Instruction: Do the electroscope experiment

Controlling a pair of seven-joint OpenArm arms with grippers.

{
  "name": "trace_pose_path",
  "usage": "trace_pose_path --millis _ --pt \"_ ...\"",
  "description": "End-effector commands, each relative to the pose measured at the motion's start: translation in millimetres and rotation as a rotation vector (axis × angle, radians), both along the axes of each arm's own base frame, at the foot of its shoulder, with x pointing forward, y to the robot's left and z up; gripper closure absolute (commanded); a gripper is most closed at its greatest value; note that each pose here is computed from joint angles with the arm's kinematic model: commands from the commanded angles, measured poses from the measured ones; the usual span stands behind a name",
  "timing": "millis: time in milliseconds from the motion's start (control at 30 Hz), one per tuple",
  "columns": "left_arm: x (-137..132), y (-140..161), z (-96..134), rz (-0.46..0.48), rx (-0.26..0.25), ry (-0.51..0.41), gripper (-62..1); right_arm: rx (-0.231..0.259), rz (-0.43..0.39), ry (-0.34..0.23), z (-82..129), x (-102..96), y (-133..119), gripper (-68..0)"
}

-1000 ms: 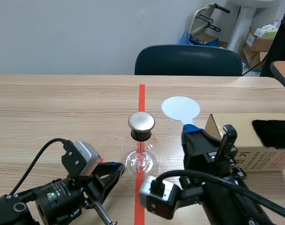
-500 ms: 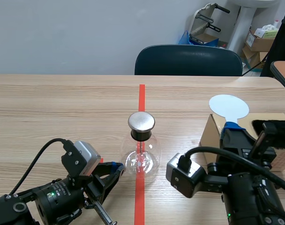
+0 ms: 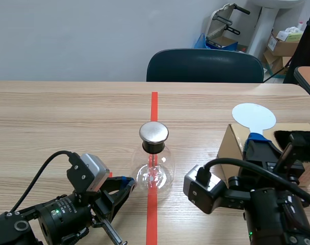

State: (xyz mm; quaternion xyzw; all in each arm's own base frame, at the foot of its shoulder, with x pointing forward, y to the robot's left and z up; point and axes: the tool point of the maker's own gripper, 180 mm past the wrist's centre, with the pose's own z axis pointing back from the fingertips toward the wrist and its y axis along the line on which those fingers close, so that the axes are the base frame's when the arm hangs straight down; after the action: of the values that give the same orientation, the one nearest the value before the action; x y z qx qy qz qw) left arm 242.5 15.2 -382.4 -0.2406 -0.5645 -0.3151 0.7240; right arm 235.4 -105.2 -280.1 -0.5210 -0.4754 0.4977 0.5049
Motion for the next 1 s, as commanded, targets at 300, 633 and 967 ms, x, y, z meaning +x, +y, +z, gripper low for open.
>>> trace_pose_path --millis 300,633,967 --pt "1 -4 4 -0.004 -0.014 -0.004 -2.7 0.000 0.136 -0.029 9 2.9 22 -0.8" --pt "1 -4 2 -0.003 -0.008 0.001 -2.7 -0.002 0.404 -0.019 7 -7.5 69 -0.8" --pt "1 -3 2 -0.001 -0.006 0.000 -2.7 -0.004 0.599 -0.011 5 -22.7 101 -0.8"
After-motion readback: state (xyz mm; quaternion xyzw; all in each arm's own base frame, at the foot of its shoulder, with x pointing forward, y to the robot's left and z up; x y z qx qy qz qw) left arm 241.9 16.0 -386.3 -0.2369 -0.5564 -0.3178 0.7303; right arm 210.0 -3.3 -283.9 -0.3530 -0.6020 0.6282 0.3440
